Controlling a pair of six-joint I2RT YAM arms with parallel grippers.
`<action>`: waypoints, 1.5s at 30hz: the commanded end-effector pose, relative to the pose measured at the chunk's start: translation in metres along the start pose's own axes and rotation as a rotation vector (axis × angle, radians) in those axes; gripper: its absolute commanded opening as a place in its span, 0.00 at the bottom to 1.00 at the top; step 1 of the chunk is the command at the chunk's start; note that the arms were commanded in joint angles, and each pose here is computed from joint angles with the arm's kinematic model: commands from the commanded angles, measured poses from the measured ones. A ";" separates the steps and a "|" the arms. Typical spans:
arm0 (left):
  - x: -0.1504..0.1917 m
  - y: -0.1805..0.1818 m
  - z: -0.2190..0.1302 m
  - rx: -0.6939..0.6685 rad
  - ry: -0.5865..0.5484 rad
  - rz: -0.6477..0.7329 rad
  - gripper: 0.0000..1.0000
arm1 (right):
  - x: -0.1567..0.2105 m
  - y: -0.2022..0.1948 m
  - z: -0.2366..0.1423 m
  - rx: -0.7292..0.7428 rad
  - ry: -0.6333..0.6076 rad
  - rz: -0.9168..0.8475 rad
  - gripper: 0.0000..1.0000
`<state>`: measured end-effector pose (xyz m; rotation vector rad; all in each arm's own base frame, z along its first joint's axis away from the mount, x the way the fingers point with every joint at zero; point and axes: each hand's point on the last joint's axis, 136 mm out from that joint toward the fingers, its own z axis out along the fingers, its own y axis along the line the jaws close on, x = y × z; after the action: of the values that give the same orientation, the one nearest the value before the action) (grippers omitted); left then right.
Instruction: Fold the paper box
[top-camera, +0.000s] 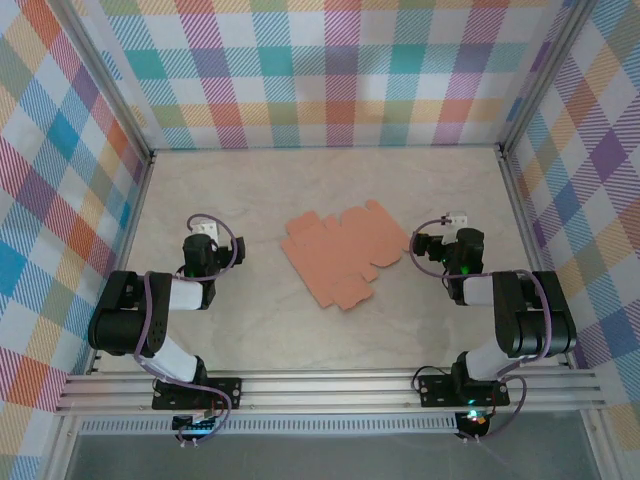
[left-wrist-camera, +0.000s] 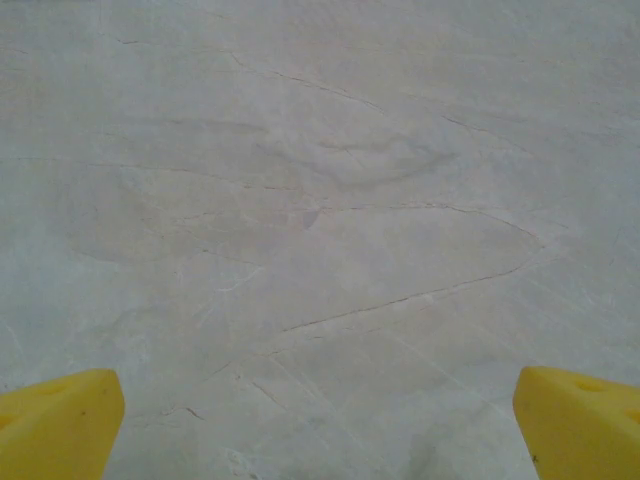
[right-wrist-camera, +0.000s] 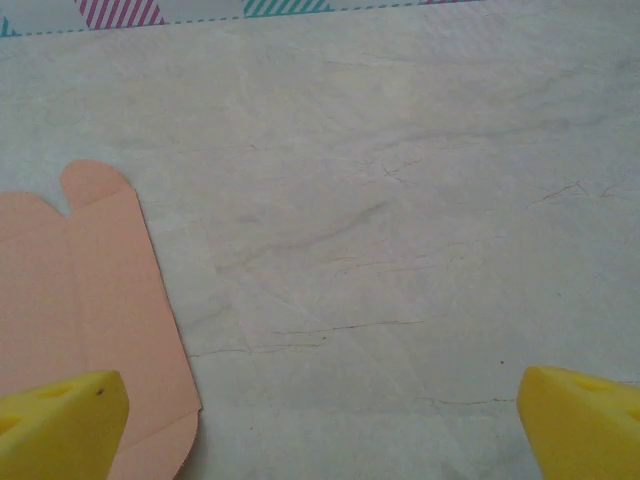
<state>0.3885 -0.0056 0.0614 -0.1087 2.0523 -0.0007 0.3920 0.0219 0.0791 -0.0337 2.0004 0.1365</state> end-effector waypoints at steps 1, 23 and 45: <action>-0.020 -0.006 0.001 0.020 -0.059 0.005 1.00 | -0.015 0.001 0.000 -0.014 -0.053 -0.003 1.00; -0.022 -0.009 -0.001 0.034 -0.060 0.015 1.00 | -0.016 0.001 -0.003 -0.013 -0.067 -0.001 1.00; -0.058 -0.093 -0.076 0.253 0.213 -0.401 1.00 | -0.031 0.086 -0.119 -0.344 0.341 0.767 1.00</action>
<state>0.3753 -0.0799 0.1631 -0.3221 2.1069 -0.4168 0.3246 0.0587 0.1942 0.3193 2.0451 0.6641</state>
